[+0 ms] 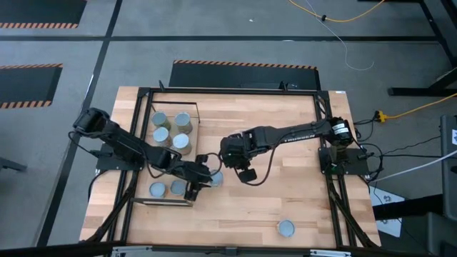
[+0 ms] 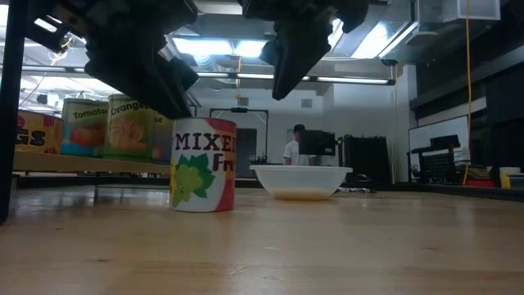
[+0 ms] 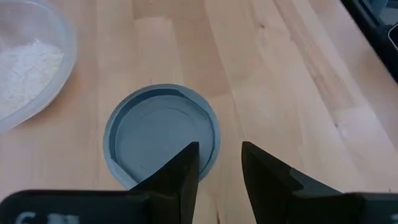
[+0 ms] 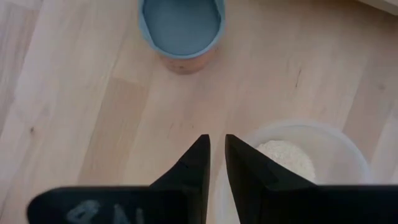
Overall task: Pick and place cans onto a shelf
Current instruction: Put the canned mixed fruits on the shelf
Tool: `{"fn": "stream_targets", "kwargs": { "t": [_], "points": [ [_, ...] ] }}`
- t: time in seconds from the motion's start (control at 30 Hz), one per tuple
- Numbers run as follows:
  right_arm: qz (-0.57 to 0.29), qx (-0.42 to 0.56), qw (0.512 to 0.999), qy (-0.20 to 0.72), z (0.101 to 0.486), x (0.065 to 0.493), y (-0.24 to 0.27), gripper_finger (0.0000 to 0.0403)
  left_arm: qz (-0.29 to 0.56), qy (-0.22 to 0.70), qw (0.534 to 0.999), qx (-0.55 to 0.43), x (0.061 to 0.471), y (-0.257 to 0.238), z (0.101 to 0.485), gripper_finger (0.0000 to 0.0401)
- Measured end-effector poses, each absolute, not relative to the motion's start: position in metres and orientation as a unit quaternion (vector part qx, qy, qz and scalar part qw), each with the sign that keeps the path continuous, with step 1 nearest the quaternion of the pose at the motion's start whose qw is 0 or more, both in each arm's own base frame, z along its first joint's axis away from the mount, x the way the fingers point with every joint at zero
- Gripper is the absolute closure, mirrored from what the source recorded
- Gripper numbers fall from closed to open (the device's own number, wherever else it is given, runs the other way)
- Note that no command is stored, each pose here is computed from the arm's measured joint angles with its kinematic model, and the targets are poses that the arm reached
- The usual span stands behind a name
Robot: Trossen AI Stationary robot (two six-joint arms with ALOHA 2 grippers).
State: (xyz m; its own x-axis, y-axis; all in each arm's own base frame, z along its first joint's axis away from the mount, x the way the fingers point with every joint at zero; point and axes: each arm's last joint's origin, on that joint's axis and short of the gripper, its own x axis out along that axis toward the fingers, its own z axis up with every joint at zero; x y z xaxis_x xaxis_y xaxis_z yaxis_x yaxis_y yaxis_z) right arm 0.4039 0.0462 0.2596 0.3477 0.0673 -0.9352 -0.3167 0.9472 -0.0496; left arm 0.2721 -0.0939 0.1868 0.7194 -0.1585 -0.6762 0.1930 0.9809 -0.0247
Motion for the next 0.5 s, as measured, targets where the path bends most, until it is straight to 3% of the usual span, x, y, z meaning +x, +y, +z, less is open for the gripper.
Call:
{"fn": "stream_targets", "kwargs": {
  "t": [0.5],
  "points": [
    [0.111, -0.1, 0.815, 0.559, 0.2595, 0.404, 0.0473, 0.0347, -0.075, 0.366, 0.926, 0.044, 0.2733, -0.0928, 0.1829, 0.0288]
  ]
}}
